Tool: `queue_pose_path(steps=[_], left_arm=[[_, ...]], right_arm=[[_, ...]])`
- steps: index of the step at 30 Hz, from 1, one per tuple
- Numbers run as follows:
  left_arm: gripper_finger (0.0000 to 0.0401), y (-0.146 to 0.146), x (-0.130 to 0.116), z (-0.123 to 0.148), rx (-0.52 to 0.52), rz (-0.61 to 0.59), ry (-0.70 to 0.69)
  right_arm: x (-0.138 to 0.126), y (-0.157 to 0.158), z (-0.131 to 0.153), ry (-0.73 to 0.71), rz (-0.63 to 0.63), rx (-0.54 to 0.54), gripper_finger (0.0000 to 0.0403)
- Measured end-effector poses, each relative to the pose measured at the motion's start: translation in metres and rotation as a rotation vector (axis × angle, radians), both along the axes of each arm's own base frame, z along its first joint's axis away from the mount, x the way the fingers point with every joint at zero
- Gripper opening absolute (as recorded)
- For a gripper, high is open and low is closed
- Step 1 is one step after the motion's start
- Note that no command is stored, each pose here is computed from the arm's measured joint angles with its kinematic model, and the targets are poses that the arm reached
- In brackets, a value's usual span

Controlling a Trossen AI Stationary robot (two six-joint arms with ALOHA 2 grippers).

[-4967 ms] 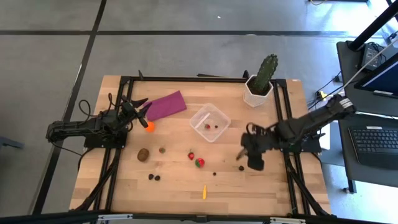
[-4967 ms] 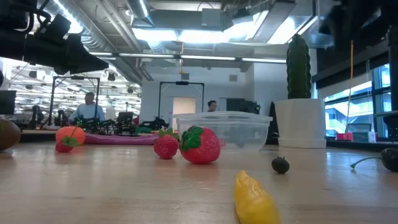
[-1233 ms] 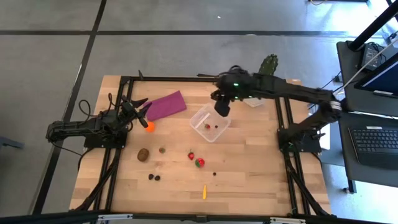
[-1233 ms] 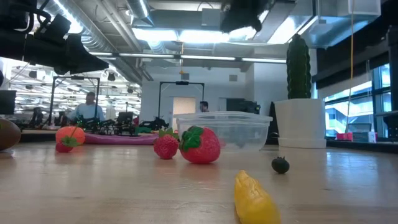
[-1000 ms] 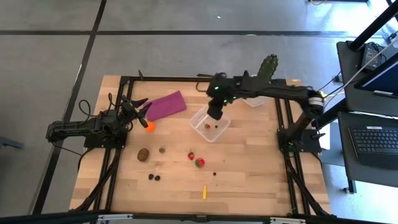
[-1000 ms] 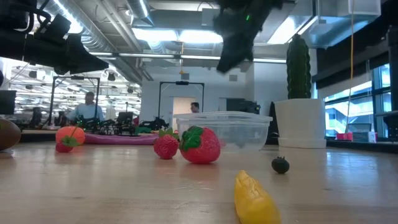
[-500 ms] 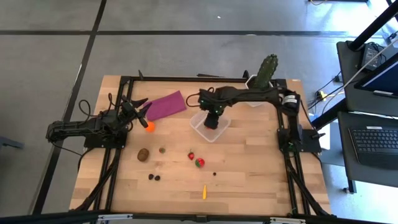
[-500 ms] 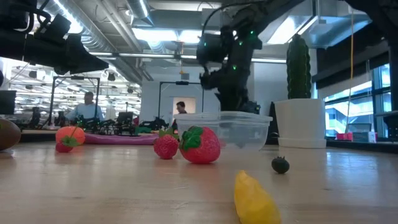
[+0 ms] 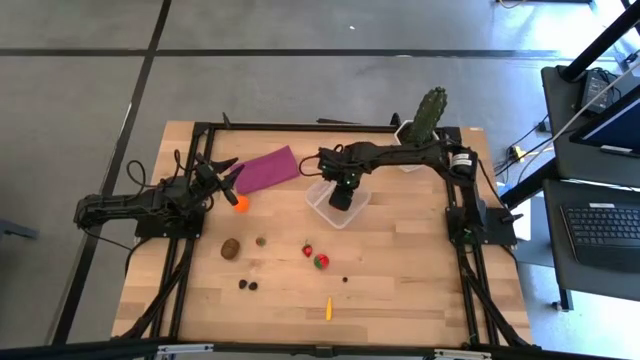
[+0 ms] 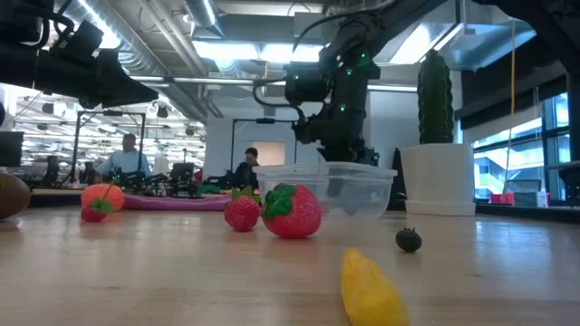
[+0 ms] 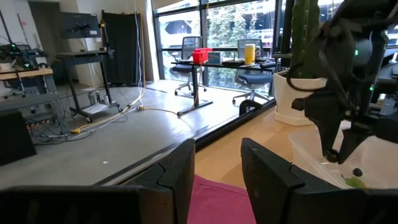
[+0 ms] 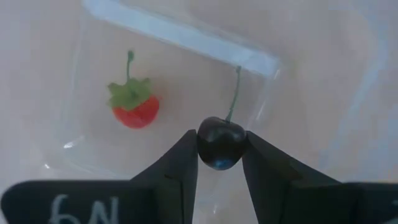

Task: Pick and placing Produce into tupperware
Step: Put the black cherry into the transparent container

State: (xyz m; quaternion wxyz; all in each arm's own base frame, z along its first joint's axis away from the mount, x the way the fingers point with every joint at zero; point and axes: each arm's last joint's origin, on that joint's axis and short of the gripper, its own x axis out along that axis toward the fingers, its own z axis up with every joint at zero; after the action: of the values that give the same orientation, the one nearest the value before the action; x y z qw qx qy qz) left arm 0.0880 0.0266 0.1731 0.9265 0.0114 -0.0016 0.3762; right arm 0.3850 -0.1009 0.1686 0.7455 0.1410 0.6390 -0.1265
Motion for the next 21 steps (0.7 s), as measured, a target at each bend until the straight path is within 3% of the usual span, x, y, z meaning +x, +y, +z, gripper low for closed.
queue_pose_path(steps=[13,21], left_arm=[[0.0124,0.0,0.0,0.0,0.0,0.0,0.001],[0.0124,0.0,0.0,0.0,0.0,0.0,0.001]], right_arm=[[0.006,0.013,-0.015,0.029,0.034,0.005,0.0114],[0.006,0.013,-0.014,0.028,0.008,0.008,0.0143]])
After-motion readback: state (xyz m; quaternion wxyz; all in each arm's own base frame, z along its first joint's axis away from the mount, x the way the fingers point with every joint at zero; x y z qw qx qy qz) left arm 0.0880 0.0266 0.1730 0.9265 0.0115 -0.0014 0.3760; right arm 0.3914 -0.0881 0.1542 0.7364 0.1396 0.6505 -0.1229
